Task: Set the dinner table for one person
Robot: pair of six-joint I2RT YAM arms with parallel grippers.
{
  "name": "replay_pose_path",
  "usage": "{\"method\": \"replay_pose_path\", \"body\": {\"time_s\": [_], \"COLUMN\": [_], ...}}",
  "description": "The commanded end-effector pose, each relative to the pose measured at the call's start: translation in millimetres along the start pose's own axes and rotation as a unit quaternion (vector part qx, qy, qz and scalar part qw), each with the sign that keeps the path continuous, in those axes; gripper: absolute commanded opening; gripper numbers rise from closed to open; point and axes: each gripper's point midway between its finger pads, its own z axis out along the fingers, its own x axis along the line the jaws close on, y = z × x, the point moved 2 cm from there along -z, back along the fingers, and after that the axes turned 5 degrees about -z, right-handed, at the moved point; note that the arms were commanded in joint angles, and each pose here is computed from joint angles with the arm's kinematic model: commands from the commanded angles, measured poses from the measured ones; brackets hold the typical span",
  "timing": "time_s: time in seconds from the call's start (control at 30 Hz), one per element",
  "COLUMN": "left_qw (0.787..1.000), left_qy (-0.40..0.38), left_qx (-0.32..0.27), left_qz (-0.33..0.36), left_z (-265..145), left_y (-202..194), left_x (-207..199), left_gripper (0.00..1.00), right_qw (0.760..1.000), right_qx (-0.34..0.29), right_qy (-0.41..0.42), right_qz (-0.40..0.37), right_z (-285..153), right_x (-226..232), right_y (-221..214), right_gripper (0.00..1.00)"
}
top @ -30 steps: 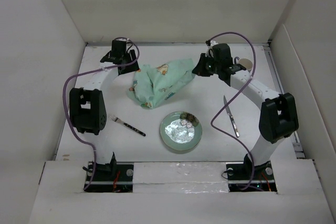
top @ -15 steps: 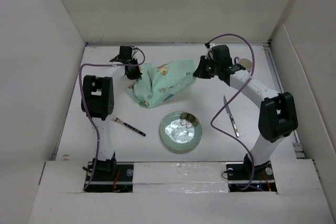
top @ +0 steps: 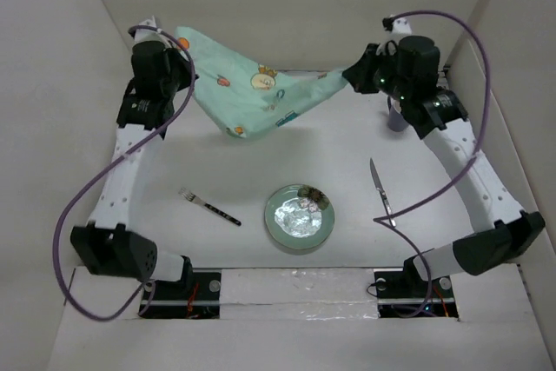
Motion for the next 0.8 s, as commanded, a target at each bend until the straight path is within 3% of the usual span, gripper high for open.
{"method": "replay_pose_path", "body": {"time_s": [0.0,0.13,0.17,0.27,0.33,0.37,0.4,0.47,0.5,0.57,0.67,0.7,0.73,0.77], "left_qw": [0.998,0.997,0.998,0.999,0.998,0.998,0.996,0.993,0.990,0.988,0.984,0.984,0.984,0.980], "left_qy": [0.047,0.052,0.045,0.041,0.041,0.036,0.055,0.102,0.123,0.141,0.159,0.154,0.144,0.152], "left_qx": [-0.042,-0.054,-0.050,-0.002,0.027,0.036,0.060,0.061,0.061,0.059,0.086,0.089,0.105,0.125], "left_qz": [-0.008,-0.007,-0.015,-0.030,-0.037,-0.039,-0.037,-0.025,-0.017,-0.011,-0.005,-0.004,0.007,0.018], "left_z": [-27.7,-37.2,-35.8,-19.8,-8.9,-2.7,8.7,18.6,28.2,35.9,40.1,36.2,33.7,29.7], "left_y": [23.0,27.4,24.7,-13.5,-34.6,-42.8,-62.6,-69.1,-69.7,-64.3,-80.7,-84.6,-98.5,-120.1], "left_x": [11.5,13.3,11.5,21.3,27.0,27.9,40.2,58.8,68.9,75.0,89.0,89.4,86.3,95.4], "left_gripper": [0.00,0.00,0.00,0.00,0.14,0.26,0.50,0.63,0.75,0.76,0.68,0.59,0.56,0.55], "right_qw": [0.999,0.997,0.998,0.997,0.996,0.995,0.996,0.995,0.995,0.997,0.997,0.996,0.994,0.992], "right_qx": [-0.051,-0.056,-0.042,-0.030,-0.004,0.001,-0.011,0.010,0.013,0.024,0.043,0.050,0.070,0.078], "right_qy": [-0.015,-0.039,-0.038,-0.053,-0.074,-0.073,-0.064,-0.045,-0.040,-0.034,-0.050,-0.058,-0.069,-0.079], "right_qz": [-0.002,0.023,0.030,0.043,0.057,0.063,0.064,0.083,0.086,0.071,0.050,0.049,0.052,0.052], "right_z": [-30.0,-0.8,23.6,79.0,105.0,117.8,140.3,152.0,155.2,155.6,138.8,133.6,124.2,120.3], "right_x": [3.0,-26.2,-36.1,-65.5,-82.5,-85.2,-88.2,-84.8,-84.2,-75.4,-72.6,-76.1,-81.8,-86.3], "right_y": [45.4,55.5,52.1,60.5,55.5,55.7,63.5,53.7,51.2,37.4,0.5,-12.1,-38.6,-51.7], "right_gripper": [0.00,0.00,0.00,0.00,0.00,0.04,0.20,0.63,0.70,0.74,0.68,0.57,0.28,0.10]}}
